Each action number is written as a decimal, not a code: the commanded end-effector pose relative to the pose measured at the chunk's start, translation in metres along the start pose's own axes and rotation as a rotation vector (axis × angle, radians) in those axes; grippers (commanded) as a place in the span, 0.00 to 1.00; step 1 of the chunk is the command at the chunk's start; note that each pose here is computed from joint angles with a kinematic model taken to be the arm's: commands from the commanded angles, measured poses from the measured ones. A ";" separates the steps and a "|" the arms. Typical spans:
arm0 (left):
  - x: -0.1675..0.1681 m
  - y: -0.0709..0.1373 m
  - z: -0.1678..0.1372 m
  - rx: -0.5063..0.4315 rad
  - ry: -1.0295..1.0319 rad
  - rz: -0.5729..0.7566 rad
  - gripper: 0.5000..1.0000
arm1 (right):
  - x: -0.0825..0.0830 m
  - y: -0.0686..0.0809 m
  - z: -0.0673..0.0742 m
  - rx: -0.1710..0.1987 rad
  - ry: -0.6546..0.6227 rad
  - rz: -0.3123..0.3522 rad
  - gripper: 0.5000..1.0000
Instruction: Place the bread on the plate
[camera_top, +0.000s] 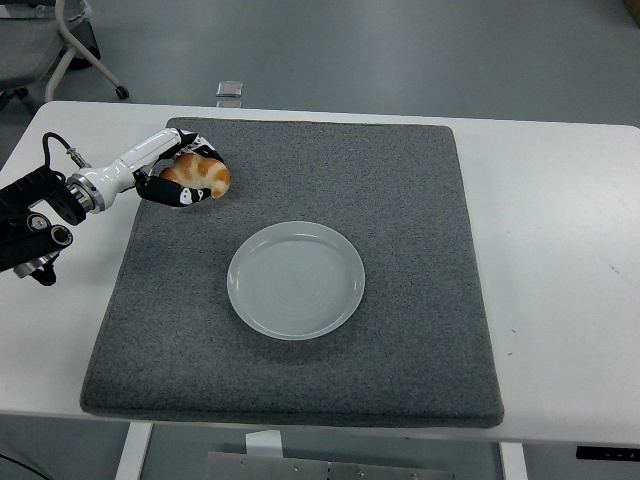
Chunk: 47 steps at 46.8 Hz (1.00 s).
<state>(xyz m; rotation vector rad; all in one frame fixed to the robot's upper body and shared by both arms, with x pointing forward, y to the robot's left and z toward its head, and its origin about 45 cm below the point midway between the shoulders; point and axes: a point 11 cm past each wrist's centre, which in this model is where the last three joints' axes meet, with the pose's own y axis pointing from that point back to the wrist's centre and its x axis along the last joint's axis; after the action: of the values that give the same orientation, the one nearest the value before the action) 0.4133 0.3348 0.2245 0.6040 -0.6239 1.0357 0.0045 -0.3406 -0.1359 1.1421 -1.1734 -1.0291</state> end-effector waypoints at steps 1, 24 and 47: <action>0.005 0.003 -0.003 0.010 -0.006 0.015 0.00 | 0.000 0.000 0.000 0.000 0.001 0.000 0.86; 0.139 0.015 0.045 -0.056 -0.158 0.192 0.00 | 0.000 0.000 0.000 0.000 -0.001 0.000 0.86; 0.151 -0.024 0.204 -0.383 -0.205 0.070 0.00 | 0.000 0.000 0.000 0.000 0.001 0.000 0.86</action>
<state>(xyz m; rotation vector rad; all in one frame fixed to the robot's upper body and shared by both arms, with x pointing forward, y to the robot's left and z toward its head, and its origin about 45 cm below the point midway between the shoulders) 0.4575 0.2916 0.4668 0.3781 -1.0017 0.9390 0.0046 -0.3406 -0.1359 1.1424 -1.1739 -1.0291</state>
